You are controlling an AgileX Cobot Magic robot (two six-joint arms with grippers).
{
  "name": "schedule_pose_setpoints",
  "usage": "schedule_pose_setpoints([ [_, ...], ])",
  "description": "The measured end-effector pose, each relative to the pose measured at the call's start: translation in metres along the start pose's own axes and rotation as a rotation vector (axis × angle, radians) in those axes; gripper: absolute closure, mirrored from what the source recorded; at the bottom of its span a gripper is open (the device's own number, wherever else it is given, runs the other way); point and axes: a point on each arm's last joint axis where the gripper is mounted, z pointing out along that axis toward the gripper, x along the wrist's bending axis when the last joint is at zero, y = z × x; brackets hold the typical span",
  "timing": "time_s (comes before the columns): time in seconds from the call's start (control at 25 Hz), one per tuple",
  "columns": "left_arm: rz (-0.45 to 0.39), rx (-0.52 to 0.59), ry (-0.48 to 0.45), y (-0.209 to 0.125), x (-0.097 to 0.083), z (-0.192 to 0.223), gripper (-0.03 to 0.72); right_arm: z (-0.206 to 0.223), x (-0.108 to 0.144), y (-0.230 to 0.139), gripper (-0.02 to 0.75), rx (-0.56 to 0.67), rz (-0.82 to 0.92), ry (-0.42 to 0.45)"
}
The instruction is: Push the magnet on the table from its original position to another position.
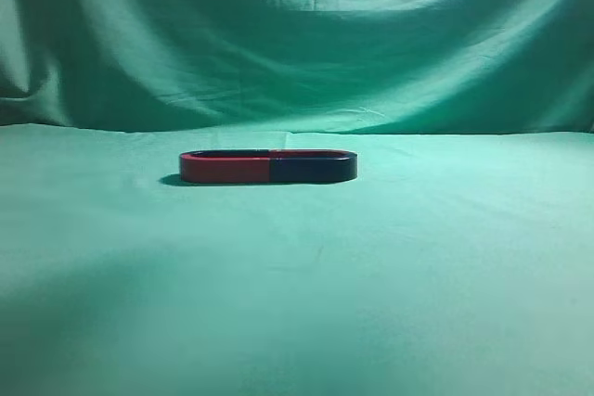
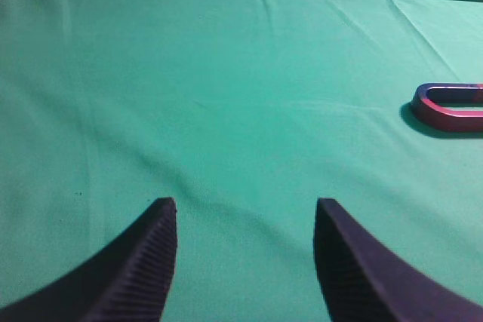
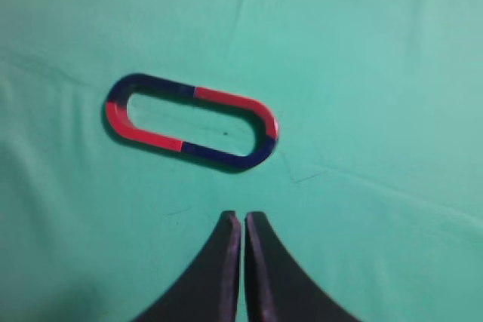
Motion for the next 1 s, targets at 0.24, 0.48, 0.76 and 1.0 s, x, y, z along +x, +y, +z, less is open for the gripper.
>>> schedule_pose_setpoints([
  [0.24,0.000,0.000,0.000,0.000,0.000,0.000,0.316,-0.067,0.004,-0.022,0.738,-0.134,-0.011,-0.020],
  [0.48,0.000,0.000,0.000,0.000,0.000,0.000,0.316,-0.102,0.002,-0.082,0.738,-0.141,0.023,-0.025],
  [0.76,0.000,0.000,0.000,0.000,0.000,0.000,0.316,-0.119,-0.006,-0.166,0.738,-0.232,0.029,-0.015],
  [1.0,0.000,0.000,0.000,0.000,0.000,0.000,0.316,-0.143,-0.011,-0.240,0.738,-0.398,-0.012,0.003],
])
